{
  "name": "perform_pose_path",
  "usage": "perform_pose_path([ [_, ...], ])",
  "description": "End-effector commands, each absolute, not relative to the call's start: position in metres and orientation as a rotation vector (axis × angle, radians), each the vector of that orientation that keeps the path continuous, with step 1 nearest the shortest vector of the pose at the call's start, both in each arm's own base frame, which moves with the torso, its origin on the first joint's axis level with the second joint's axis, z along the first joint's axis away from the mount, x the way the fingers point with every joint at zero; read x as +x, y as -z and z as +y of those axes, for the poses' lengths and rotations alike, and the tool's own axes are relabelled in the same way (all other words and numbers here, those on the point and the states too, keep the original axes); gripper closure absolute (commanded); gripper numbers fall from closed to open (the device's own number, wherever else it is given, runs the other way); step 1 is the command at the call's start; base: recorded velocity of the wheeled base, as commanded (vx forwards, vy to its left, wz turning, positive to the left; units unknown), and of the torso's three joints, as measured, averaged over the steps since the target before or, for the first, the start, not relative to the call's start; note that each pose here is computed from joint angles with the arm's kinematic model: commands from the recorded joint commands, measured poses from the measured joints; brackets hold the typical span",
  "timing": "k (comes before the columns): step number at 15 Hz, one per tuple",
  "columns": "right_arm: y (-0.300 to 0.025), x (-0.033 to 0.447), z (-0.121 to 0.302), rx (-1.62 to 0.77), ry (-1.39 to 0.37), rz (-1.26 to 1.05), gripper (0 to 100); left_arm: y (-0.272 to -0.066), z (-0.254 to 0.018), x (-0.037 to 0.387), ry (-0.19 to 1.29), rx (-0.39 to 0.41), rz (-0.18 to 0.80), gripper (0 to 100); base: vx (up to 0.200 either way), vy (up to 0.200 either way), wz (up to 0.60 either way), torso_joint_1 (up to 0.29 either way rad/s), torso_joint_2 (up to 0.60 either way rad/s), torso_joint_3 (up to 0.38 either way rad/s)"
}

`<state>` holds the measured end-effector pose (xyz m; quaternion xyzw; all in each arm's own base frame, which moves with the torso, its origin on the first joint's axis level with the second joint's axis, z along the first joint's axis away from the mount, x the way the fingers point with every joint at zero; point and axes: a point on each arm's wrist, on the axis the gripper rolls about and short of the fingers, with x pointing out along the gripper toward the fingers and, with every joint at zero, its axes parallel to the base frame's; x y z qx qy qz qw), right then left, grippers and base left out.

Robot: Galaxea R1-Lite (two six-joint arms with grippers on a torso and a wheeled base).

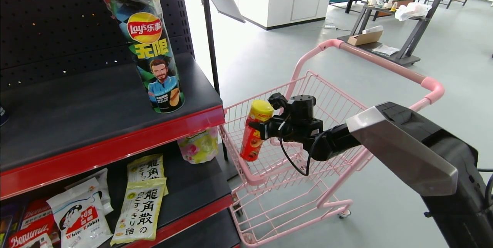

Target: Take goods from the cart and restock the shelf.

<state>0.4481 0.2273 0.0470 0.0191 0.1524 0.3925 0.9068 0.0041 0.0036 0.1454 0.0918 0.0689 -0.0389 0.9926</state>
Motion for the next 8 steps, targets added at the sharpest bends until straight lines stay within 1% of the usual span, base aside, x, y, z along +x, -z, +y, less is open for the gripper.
perform_pose_path([
  [1,-0.068,0.44,0.226,0.038,-0.815,0.29,100,-0.146,0.004,0.004,0.078,0.184,0.136,0,0.0,0.0,0.0,0.0,0.0,0.0],
  [2,-0.086,0.428,0.224,0.036,-0.821,0.285,100,-0.146,0.004,0.004,0.079,0.183,0.133,0,0.0,0.0,0.0,0.0,0.0,0.0],
  [4,-0.145,0.394,0.206,0.032,-0.818,0.252,100,-0.149,0.004,0.004,0.083,0.181,0.126,0,0.0,0.0,0.0,0.0,0.0,0.0],
  [6,-0.209,0.354,0.176,0.011,-0.771,0.178,100,-0.154,0.004,0.003,0.078,0.176,0.111,0,0.0,0.0,0.0,0.0,0.0,0.0],
  [7,-0.233,0.334,0.161,-0.003,-0.742,0.15,100,-0.155,0.004,0.004,0.065,0.178,0.112,0,0.0,0.0,0.0,0.0,0.0,0.0],
  [8,-0.248,0.317,0.149,-0.01,-0.714,0.137,100,-0.155,0.004,0.005,0.066,0.18,0.118,0,0.0,0.0,0.0,0.0,0.0,0.0],
])
